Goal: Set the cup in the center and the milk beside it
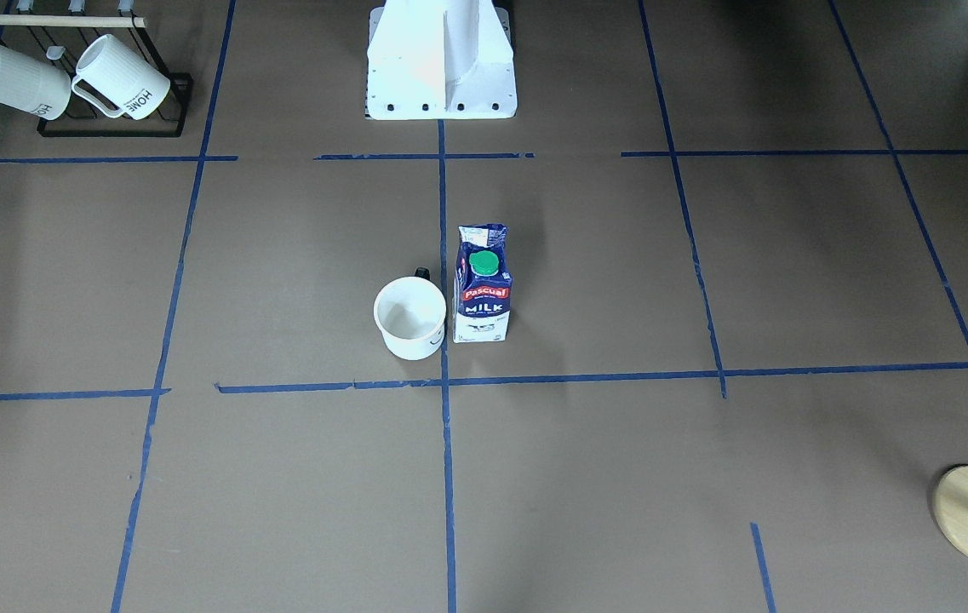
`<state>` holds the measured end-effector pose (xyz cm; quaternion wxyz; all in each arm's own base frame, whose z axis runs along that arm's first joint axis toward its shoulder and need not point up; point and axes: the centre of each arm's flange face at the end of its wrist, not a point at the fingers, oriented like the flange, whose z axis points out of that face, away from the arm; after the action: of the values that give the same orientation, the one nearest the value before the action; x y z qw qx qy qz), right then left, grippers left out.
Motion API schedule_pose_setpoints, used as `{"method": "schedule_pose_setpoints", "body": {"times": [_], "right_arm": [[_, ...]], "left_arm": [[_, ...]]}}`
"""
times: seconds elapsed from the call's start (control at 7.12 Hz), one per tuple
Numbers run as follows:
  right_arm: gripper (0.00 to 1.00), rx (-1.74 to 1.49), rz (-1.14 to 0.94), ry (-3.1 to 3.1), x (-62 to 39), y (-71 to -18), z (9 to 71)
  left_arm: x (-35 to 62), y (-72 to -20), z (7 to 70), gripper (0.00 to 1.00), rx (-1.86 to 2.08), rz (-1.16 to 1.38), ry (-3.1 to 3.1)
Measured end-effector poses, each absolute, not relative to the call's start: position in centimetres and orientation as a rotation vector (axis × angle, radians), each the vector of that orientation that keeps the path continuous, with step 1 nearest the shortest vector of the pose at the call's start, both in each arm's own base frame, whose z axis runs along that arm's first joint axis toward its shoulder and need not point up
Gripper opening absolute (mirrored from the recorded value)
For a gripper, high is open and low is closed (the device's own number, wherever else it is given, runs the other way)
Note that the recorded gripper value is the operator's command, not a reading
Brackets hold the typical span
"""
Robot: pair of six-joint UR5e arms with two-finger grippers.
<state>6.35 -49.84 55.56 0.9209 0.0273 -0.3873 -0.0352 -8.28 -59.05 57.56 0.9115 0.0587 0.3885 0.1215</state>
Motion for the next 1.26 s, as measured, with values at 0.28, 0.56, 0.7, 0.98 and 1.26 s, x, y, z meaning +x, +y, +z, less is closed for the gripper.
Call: {"method": "schedule_pose_setpoints", "body": {"times": [0.28, 0.56, 0.7, 0.98, 1.26], "right_arm": [[1.00, 0.041, -0.065, -0.796, 6.4, -49.8, 56.4], [1.00, 0.024, -0.060, -0.806, 6.2, -49.8, 57.3], [1.00, 0.018, -0.065, -0.811, 5.8, -49.9, 57.4], [1.00, 0.009, -0.082, -0.814, 4.8, -50.2, 57.6], [1.00, 0.003, -0.093, -0.815, 4.1, -50.4, 57.6]], "left_arm": [[-8.3, -58.9, 58.0, 1.00, 0.102, 0.230, 0.810], [-8.3, -58.9, 57.3, 1.00, 0.081, 0.153, 0.809], [-8.3, -58.9, 57.3, 1.00, 0.073, 0.131, 0.807], [-8.2, -58.4, 57.7, 1.00, 0.069, 0.125, 0.810], [-7.9, -58.0, 57.5, 1.00, 0.074, 0.129, 0.812]]}}
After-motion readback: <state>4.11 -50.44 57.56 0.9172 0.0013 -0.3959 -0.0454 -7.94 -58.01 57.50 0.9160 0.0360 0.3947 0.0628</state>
